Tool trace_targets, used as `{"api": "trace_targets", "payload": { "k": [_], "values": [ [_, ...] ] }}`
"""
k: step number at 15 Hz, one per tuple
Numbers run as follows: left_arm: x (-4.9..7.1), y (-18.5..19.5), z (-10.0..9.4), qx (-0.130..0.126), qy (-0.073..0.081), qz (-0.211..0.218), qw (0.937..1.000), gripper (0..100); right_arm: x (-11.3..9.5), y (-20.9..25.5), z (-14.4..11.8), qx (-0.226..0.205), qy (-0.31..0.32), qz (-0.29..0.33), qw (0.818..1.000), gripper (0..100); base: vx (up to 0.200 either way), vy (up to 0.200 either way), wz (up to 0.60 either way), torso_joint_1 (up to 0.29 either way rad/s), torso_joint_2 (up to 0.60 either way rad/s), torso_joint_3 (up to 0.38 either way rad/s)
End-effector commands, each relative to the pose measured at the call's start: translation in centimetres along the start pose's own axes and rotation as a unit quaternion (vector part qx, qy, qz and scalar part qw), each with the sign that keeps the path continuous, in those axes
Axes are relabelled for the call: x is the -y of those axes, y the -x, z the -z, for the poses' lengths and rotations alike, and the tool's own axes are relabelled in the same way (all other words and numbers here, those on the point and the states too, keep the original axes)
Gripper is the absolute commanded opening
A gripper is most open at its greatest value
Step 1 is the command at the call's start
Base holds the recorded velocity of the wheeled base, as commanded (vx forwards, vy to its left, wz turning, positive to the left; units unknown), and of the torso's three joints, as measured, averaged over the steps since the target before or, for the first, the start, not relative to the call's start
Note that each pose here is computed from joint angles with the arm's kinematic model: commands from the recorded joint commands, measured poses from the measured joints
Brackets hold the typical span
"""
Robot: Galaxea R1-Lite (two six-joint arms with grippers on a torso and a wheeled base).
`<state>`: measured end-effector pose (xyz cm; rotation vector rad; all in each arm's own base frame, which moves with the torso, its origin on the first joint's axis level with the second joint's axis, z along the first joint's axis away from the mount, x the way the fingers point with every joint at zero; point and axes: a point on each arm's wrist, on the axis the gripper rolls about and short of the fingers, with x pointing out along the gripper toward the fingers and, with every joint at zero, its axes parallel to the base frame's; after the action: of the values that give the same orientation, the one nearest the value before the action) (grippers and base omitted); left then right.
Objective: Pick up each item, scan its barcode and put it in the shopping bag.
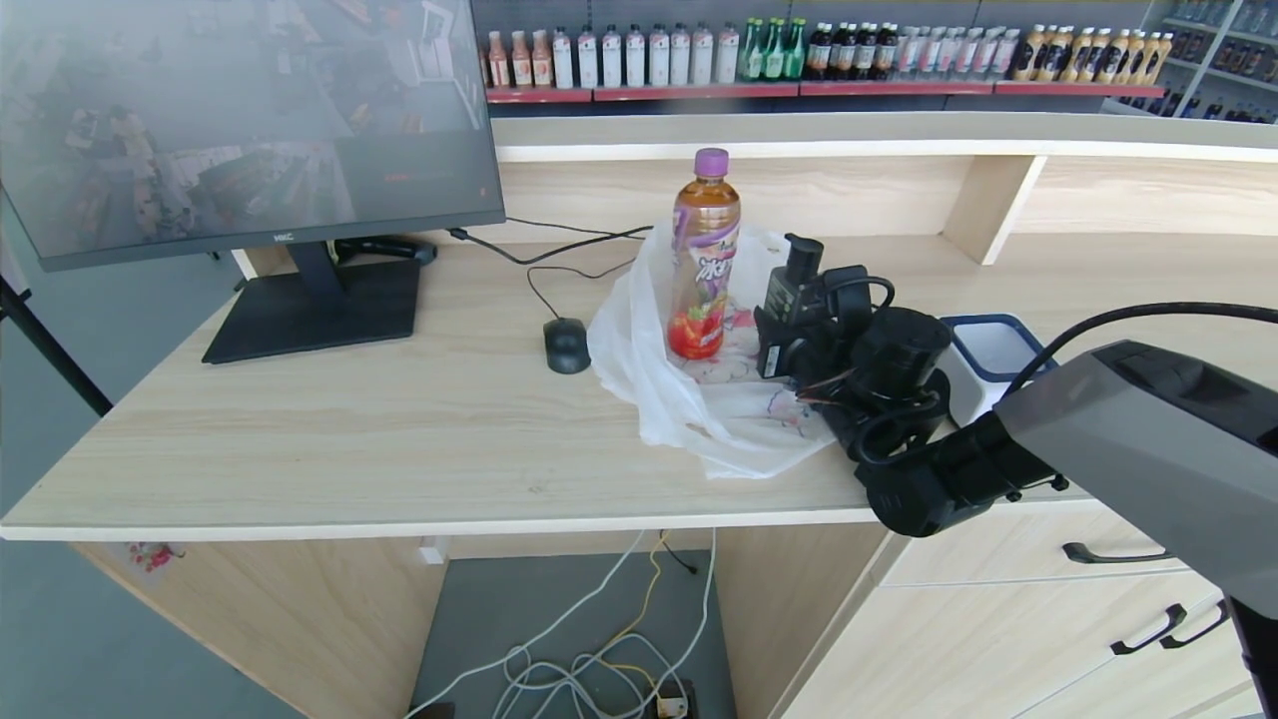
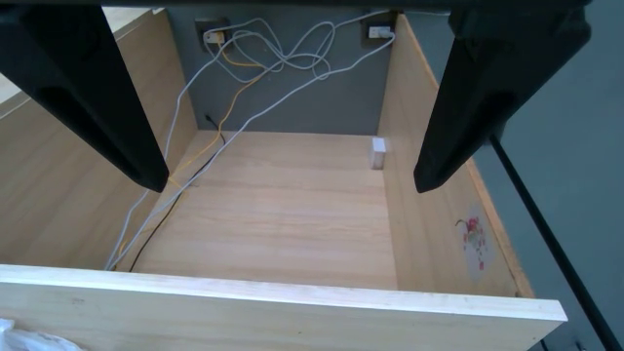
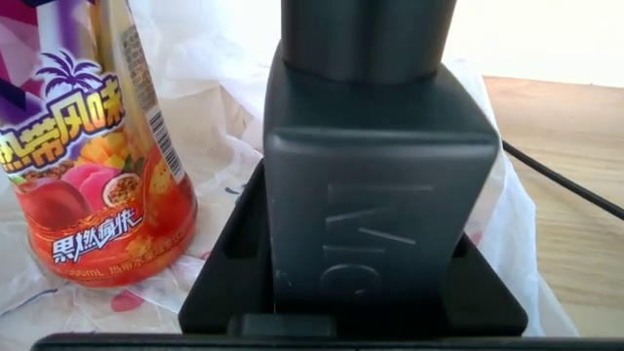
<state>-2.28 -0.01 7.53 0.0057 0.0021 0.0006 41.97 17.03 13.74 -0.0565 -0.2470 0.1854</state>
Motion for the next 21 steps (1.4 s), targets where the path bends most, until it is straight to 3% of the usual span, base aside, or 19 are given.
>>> {"api": "trace_targets", "payload": {
  "k": [1, 6, 9, 12, 15, 17, 21],
  "values": [
    [0.0, 0.0, 0.0, 0.000, 0.000, 0.000, 1.0000, 100, 0.0, 0.0, -0.2, 0.006, -0.002, 0.000, 1.000, 100, 0.000, 0.000, 0.00, 0.000, 0.00, 0.000],
    [0.0, 0.0, 0.0, 0.000, 0.000, 0.000, 1.0000, 100, -0.1, 0.0, -0.3, 0.013, -0.003, 0.000, 1.000, 100, 0.000, 0.000, 0.00, 0.000, 0.00, 0.000],
    [0.0, 0.0, 0.0, 0.000, 0.000, 0.000, 1.0000, 100, 0.2, 0.2, -1.3, 0.039, -0.009, 0.005, 0.999, 100, 0.000, 0.000, 0.00, 0.000, 0.00, 0.000],
    [0.0, 0.0, 0.0, 0.000, 0.000, 0.000, 1.0000, 100, 0.5, 0.5, -3.6, 0.065, -0.016, 0.009, 0.998, 100, 0.000, 0.000, 0.00, 0.000, 0.00, 0.000],
    [0.0, 0.0, 0.0, 0.000, 0.000, 0.000, 1.0000, 100, 1.4, 1.6, -8.5, 0.099, -0.022, 0.013, 0.995, 100, 0.000, 0.000, 0.00, 0.000, 0.00, 0.000],
    [0.0, 0.0, 0.0, 0.000, 0.000, 0.000, 1.0000, 100, 1.8, 2.4, -10.2, 0.108, -0.024, 0.014, 0.994, 100, 0.000, 0.000, 0.00, 0.000, 0.00, 0.000],
    [0.0, 0.0, 0.0, 0.000, 0.000, 0.000, 1.0000, 100, 3.6, 7.8, -14.3, 0.113, -0.025, 0.017, 0.993, 100, 0.000, 0.000, 0.00, 0.000, 0.00, 0.000]
  ]
}}
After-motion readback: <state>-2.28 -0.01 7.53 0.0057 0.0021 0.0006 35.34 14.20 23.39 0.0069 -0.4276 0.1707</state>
